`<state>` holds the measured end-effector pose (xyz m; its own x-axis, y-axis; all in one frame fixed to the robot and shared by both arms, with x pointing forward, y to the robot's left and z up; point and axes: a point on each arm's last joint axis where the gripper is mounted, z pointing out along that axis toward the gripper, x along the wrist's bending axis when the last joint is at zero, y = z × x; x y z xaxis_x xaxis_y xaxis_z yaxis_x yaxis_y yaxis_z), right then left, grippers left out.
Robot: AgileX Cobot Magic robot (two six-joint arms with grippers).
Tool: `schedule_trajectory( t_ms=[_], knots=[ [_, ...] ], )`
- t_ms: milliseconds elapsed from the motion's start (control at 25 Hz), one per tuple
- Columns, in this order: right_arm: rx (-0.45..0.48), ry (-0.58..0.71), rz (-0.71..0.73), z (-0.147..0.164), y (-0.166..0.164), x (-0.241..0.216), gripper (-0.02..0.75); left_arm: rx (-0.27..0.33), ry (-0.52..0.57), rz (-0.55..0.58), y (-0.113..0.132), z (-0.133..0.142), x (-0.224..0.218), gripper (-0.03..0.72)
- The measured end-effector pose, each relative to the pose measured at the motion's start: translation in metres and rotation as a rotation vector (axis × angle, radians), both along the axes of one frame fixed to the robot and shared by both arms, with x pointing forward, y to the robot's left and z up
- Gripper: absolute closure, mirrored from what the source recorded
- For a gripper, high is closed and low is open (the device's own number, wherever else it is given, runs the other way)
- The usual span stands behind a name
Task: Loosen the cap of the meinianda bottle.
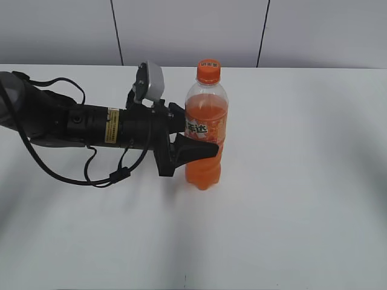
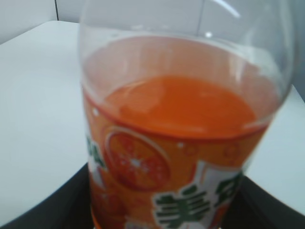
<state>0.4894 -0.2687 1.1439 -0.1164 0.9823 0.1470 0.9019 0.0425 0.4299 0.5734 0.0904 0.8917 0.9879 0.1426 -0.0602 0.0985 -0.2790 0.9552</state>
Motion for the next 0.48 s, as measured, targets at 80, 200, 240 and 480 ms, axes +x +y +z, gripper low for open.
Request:
schedule_trajectory(
  t_ms=[80,200,240,480],
  knots=[
    [0.005,-0.013,0.035,0.005,0.009,0.009,0.372,-0.001,0.000,-0.005,0.000,0.000,0.000,0.258],
    [0.009,-0.046,0.108,0.015,0.031,0.022,0.372,0.000,-0.001,-0.010,0.000,0.000,-0.001,0.258],
    [0.011,-0.052,0.140,0.017,0.041,0.025,0.372,0.000,-0.002,-0.011,0.000,0.000,-0.001,0.258],
    [0.034,-0.089,0.281,0.028,0.097,0.046,0.372,-0.001,-0.002,-0.013,0.000,0.000,-0.001,0.258]
  ],
)
